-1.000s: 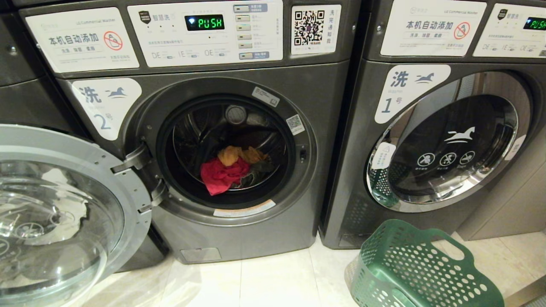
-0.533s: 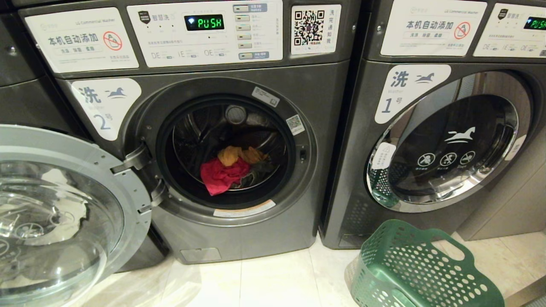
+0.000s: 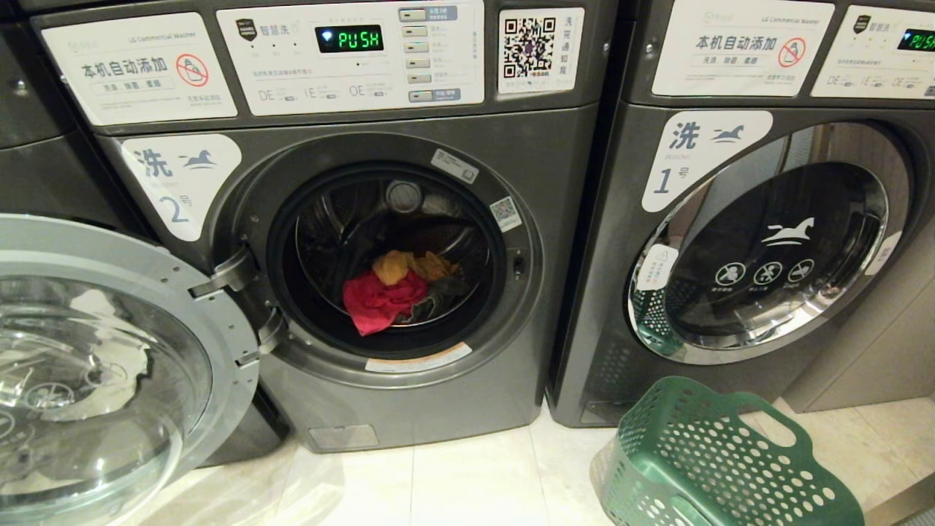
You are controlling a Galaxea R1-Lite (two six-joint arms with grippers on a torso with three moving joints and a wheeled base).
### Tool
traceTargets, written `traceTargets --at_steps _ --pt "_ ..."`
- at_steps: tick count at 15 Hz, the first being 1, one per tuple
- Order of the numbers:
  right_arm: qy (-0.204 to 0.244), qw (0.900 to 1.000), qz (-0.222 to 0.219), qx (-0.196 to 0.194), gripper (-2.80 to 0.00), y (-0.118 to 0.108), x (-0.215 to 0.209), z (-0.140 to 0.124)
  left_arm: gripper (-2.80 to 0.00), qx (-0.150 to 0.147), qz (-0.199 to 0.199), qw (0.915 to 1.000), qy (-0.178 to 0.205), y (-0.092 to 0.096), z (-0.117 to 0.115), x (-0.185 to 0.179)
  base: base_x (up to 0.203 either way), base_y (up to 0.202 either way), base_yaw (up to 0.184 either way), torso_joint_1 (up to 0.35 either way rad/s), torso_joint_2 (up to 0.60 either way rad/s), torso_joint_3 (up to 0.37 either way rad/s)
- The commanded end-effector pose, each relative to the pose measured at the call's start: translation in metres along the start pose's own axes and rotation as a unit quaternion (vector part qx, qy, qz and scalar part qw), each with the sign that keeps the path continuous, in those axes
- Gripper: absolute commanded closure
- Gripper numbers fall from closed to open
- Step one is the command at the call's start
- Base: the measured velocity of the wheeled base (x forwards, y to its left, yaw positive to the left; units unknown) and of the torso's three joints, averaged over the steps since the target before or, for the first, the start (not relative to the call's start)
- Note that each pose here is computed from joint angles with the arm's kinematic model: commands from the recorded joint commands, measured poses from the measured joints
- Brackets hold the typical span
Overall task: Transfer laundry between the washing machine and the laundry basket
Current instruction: Pick up the clothes basket and put it beside the washing machine
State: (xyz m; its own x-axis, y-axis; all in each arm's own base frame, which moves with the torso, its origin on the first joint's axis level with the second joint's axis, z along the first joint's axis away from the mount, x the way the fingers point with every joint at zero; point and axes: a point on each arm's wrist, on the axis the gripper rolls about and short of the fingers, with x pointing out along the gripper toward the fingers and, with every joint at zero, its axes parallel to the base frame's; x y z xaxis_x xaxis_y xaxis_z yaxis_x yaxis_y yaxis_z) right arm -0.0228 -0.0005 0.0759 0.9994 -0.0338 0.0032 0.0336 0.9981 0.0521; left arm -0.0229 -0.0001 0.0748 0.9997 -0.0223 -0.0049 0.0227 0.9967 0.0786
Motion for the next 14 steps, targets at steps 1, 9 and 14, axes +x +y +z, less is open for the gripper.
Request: traceTargets --at_steps 1,9,14 --pt "0.0 1.0 0.0 0.0 0.0 0.0 0.0001 0.0001 0.0 -0.001 0.0 1.0 0.001 0.0 0.0 0.0001 0.0 0.0 0.0 0.0 0.0 0.0" --pt "0.0 1.0 0.0 0.001 0.0 0.0 0.0001 0.0001 0.0 -0.001 0.0 1.0 0.0 0.0 0.0001 0.0001 0.0 0.0 0.0 0.0 0.0 0.0" --pt "0.0 1.0 0.0 0.001 0.0 0.0 0.0001 0.0001 0.0 -0.001 0.001 1.0 0.0 0.0 0.0002 0.0001 0.0 0.0 0.0 0.0 0.0 0.0"
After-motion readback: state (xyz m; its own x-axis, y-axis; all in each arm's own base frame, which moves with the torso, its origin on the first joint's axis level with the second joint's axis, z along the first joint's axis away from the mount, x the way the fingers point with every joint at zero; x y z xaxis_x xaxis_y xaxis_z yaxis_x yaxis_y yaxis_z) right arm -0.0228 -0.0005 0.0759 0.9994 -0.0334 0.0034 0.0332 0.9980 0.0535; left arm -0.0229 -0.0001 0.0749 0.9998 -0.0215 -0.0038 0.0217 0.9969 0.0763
